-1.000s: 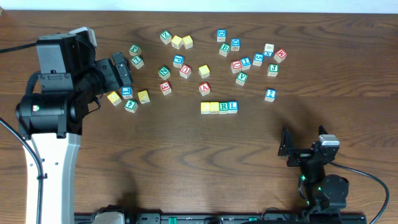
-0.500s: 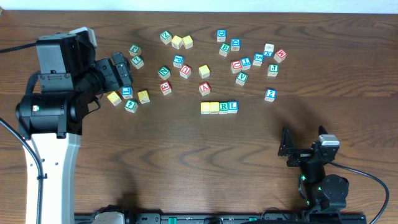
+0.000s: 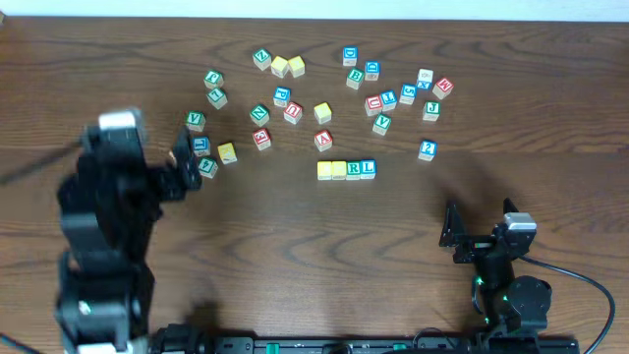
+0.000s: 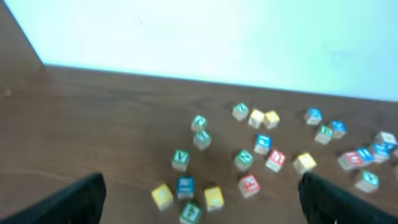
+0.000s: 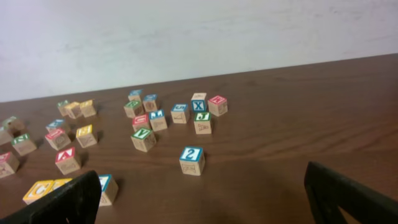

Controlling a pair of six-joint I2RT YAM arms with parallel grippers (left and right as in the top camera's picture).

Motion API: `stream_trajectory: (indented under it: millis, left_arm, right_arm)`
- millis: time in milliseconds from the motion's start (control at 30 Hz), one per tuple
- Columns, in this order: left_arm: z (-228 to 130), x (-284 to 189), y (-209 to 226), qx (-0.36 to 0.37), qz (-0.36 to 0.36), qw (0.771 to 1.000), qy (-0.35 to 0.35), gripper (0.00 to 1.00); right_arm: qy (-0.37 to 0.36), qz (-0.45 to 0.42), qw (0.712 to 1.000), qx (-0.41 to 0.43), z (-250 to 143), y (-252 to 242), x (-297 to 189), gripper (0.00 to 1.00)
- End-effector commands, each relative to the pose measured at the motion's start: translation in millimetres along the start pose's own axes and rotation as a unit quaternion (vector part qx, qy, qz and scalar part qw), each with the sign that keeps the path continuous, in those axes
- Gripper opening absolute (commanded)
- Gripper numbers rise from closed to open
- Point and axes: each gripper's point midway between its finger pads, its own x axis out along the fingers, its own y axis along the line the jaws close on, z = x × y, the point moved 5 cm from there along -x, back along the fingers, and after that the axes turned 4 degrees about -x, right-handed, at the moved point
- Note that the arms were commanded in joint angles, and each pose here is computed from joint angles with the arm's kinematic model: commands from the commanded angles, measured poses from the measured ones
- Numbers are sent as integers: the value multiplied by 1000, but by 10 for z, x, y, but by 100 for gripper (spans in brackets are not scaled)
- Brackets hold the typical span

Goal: Spell out CORL

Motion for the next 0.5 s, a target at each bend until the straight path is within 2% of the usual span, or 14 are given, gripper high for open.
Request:
stream_trajectory:
  millis: [0,100,233,467]
  left_arm:
    - [-586,-18,179,25,17,999,-33,98]
    - [-1004,-33,273,28,22,997,-63,97]
    - [-1383,-7,337,46,25,996,-76,98]
    - [-1783,59,394,65,26,994,-87,98]
  right_arm:
    - [-1,-4,1000,-1,-4,-20,-2,99]
    - [-1,-4,1000,-1,-4,-20,-2,99]
    - [-1,-4,1000,-1,-4,-21,-2,99]
    - [-1,-4,1000,-1,-4,-21,-2,99]
